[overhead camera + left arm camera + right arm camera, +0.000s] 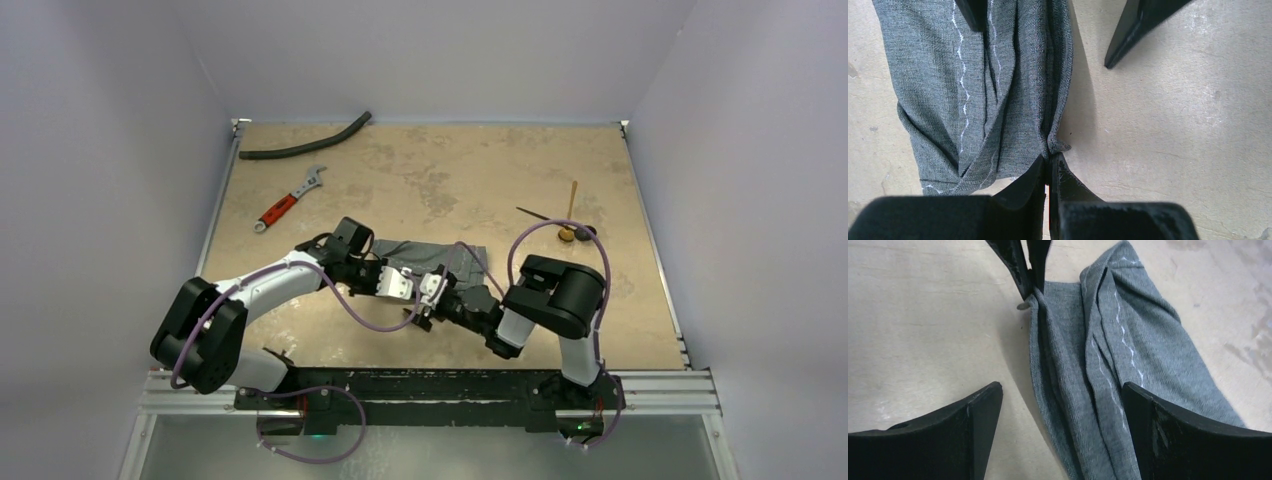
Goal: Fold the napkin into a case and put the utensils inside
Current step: Pass from the left arm to the right
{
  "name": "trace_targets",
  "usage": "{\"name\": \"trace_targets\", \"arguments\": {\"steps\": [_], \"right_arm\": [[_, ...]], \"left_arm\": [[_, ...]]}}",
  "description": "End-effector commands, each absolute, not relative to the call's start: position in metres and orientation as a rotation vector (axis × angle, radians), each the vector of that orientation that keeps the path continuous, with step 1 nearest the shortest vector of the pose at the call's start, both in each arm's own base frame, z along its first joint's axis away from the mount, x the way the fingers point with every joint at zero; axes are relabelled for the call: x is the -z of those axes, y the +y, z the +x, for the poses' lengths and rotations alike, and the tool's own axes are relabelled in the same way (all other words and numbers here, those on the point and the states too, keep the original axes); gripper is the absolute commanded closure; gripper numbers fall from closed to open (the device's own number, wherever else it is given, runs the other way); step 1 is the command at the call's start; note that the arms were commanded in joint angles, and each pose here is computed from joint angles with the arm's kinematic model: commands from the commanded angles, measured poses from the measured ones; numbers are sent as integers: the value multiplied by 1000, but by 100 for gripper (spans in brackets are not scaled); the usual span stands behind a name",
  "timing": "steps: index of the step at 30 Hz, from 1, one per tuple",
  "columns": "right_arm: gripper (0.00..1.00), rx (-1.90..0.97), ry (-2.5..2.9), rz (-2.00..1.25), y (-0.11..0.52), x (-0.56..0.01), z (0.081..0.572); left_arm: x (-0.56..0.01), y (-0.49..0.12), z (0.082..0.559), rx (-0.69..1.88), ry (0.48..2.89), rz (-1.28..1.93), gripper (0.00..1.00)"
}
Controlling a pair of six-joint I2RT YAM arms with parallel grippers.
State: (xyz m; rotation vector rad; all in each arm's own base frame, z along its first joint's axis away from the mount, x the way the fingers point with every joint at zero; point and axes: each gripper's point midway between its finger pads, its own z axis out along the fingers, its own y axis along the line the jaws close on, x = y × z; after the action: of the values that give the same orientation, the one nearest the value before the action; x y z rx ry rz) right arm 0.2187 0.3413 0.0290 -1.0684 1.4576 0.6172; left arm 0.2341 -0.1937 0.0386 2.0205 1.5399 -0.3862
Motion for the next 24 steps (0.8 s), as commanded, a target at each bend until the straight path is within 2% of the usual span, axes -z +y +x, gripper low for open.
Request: {"name": "trace_targets", "arguments": {"steps": [1,10,17,24], "right_arm": [[9,-513,1147,-949,364,-99,237],[13,-352,1039,-957,373,-101,232],[19,-396,997,-908,376,-109,212],[22,-432,1004,-957,400,-87,177]], "left_arm": [[-55,-206,241,430,1510,1968,100],[-54,-205,242,421,1516,1972,100],[-58,-202,243,431,1529,1944,100],[-57,-197,242,474,1514,1952,100]]}}
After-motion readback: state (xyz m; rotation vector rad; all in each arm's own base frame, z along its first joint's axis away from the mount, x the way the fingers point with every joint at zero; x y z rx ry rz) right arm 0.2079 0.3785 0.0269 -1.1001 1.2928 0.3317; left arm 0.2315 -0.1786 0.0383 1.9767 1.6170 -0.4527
